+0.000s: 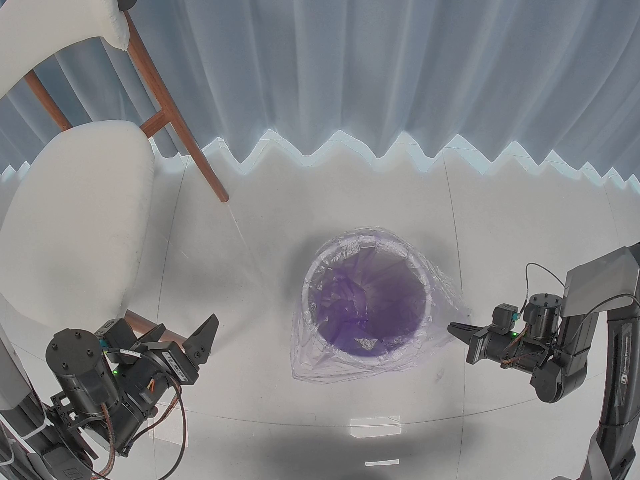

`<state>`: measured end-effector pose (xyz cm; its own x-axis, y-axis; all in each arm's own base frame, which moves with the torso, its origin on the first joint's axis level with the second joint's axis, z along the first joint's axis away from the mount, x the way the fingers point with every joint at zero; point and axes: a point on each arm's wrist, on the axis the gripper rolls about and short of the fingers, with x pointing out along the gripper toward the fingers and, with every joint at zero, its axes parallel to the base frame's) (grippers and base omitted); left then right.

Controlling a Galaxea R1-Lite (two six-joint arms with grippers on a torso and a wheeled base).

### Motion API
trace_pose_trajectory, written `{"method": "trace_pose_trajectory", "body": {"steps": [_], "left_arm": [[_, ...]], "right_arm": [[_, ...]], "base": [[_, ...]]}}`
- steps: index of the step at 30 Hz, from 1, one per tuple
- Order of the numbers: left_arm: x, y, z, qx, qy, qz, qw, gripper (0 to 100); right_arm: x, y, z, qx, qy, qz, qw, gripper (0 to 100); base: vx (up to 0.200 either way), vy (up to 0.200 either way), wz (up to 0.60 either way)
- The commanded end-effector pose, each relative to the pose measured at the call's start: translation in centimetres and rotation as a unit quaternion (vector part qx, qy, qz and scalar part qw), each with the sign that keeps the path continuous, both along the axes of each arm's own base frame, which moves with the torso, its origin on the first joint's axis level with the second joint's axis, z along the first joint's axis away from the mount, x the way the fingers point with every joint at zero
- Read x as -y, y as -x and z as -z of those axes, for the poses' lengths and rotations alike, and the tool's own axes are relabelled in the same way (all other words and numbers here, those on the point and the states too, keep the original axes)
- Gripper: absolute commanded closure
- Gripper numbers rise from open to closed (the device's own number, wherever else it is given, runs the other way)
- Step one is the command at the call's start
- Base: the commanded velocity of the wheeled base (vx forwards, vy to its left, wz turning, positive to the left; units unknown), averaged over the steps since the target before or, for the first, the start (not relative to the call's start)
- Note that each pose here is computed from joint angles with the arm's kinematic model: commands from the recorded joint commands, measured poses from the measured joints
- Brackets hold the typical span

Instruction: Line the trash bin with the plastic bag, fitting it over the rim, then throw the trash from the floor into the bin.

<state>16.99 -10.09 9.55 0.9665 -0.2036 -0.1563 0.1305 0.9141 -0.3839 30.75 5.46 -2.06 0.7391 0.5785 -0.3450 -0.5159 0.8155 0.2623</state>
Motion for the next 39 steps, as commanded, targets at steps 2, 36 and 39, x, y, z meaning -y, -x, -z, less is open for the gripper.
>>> {"method": "trace_pose_trajectory", "body": {"steps": [2, 36, 39], "left_arm": [[-0.2, 0.3, 0.3, -0.008, -0.005, -0.004, 0.9999, 0], [-0.4, 0.5, -0.2, 0.002, 0.01, -0.019, 0.9998, 0], [-0.4, 0.5, -0.2, 0.002, 0.015, -0.02, 0.9997, 0]], "right_arm": [[0.0, -0.7, 2.7, -0.022, 0.004, 0.002, 0.9998, 100], [1.4, 0.3, -3.8, -0.08, 0.023, 0.076, 0.9937, 100], [1.5, 4.2, -5.4, -0.092, 0.021, 0.061, 0.9937, 100]], "base": [[0.0, 0.0, 0.0], [0.0, 0.0, 0.0], [0.0, 0.0, 0.0]]}}
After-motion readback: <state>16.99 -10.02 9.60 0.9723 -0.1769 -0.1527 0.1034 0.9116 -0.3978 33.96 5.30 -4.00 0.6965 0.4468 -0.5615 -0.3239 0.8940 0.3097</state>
